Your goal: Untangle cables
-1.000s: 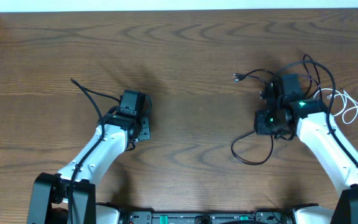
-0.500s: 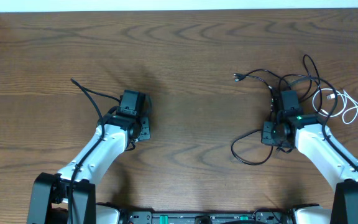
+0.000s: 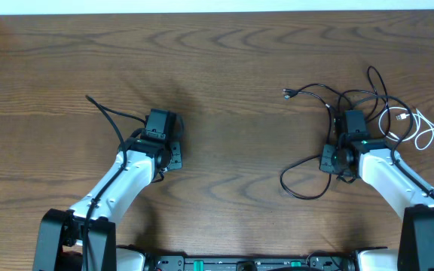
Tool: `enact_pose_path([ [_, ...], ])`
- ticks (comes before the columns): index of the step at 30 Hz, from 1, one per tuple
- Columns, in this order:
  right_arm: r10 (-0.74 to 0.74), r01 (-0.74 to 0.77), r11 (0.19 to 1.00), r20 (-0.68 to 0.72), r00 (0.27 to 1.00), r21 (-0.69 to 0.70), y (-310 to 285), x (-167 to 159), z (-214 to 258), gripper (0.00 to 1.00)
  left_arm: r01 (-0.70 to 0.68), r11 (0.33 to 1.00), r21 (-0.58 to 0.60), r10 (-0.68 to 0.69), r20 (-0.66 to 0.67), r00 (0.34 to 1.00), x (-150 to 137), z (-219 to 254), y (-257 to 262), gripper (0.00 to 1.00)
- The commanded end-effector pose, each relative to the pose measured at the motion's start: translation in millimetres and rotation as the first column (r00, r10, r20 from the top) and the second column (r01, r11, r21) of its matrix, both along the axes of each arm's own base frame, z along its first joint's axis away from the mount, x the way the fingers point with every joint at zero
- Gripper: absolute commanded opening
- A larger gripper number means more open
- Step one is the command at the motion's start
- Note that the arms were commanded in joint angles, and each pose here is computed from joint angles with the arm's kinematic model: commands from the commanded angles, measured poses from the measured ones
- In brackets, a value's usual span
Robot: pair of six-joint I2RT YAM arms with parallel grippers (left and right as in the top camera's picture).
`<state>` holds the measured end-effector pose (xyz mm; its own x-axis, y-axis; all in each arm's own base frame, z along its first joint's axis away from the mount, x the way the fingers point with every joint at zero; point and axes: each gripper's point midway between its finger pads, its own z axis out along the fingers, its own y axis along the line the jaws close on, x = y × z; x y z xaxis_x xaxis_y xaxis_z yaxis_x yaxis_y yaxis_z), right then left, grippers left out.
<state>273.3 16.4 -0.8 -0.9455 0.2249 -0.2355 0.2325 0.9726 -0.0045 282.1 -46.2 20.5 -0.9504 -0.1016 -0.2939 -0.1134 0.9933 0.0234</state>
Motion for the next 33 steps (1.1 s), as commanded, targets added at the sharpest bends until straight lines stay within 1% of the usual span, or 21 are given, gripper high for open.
enact_pose_path([
  [1,-0.013,0.014,1.0,-0.072,0.997,0.014,1,-12,-20,0.11,-0.017,1.0,0.023,0.017,-0.018,1.0,-4,-5,6,0.44],
  [4,-0.014,0.015,1.0,-0.089,0.996,0.011,1,-12,-29,0.01,-0.016,1.0,0.023,0.017,-0.018,1.0,-4,-5,6,0.44],
  [9,-0.013,0.014,1.0,-0.079,0.997,0.011,1,-5,-39,0.01,-0.016,1.0,0.023,0.017,-0.018,1.0,-4,-5,6,0.44],
  [11,0.012,-0.012,1.0,-0.072,0.997,0.003,1,-3,-40,0.01,-0.017,1.0,0.023,0.017,-0.018,1.0,-4,-5,6,0.44],
  [13,0.063,-0.065,0.997,-0.079,0.995,-0.028,-3,-2,-35,0.01,-0.017,1.0,0.022,0.017,-0.017,1.0,-4,-5,6,0.44],
  [15,0.065,-0.071,0.996,-0.099,0.993,-0.055,-7,-2,-24,0.02,-0.017,1.0,0.023,0.017,-0.018,1.0,-4,-5,6,0.43],
  [18,0.071,-0.074,0.997,-0.087,0.994,-0.027,-2,4,-2,0.05,-0.017,1.0,0.022,0.017,-0.015,1.0,-3,-5,6,0.44],
  [19,0.077,-0.078,0.997,-0.072,0.994,-0.002,3,7,4,0.08,-0.017,1.0,0.021,0.017,-0.014,1.0,-3,-5,6,0.44],
  [21,0.091,-0.088,0.995,-0.043,0.995,0.055,13,11,12,0.27,-0.017,1.0,0.021,0.017,-0.011,1.0,-2,-5,6,0.44],
  [22,0.097,-0.094,0.992,-0.035,0.995,0.08,17,11,15,0.33,-0.016,1.0,0.021,0.016,-0.011,1.0,-2,-5,6,0.44],
  [23,0.103,-0.099,0.99,-0.035,0.994,0.099,21,11,15,0.36,-0.017,1.0,0.021,0.017,-0.011,1.0,-2,-5,6,0.44],
  [24,0.108,-0.103,0.988,-0.041,0.993,0.111,23,9,15,0.36,-0.017,1.0,0.021,0.017,-0.011,1.0,-2,-5,6,0.44],
  [25,0.11,-0.103,0.988,-0.051,0.993,0.117,24,6,14,0.35,-0.017,1.0,0.021,0.017,-0.011,1.0,-2,-5,6,0.44],
  [26,0.109,-0.102,0.988,-0.061,0.992,0.117,23,4,12,0.31,-0.017,1.0,0.021,0.017,-0.011,1.0,-2,-5,6,0.44],
  [27,0.109,-0.101,0.988,-0.068,0.992,0.117,23,2,10,0.23,-0.017,1.0,0.021,0.017,-0.011,1.0,-2,-5,6,0.44],
  [28,0.109,-0.1,0.988,-0.074,0.991,0.117,23,0,9,0.19,-0.017,1.0,0.021,0.017,-0.011,1.0,-2,-5,6,0.44],
  [31,0.109,-0.098,0.988,-0.091,0.99,0.118,23,-5,3,0.18,-0.017,1.0,0.021,0.017,-0.011,1.0,-2,-5,6,0.44],
  [33,0.109,-0.096,0.988,-0.103,0.989,0.118,22,-8,-1,0.14,-0.017,1.0,0.021,0.017,-0.011,1.0,-2,-5,6,0.44],
])
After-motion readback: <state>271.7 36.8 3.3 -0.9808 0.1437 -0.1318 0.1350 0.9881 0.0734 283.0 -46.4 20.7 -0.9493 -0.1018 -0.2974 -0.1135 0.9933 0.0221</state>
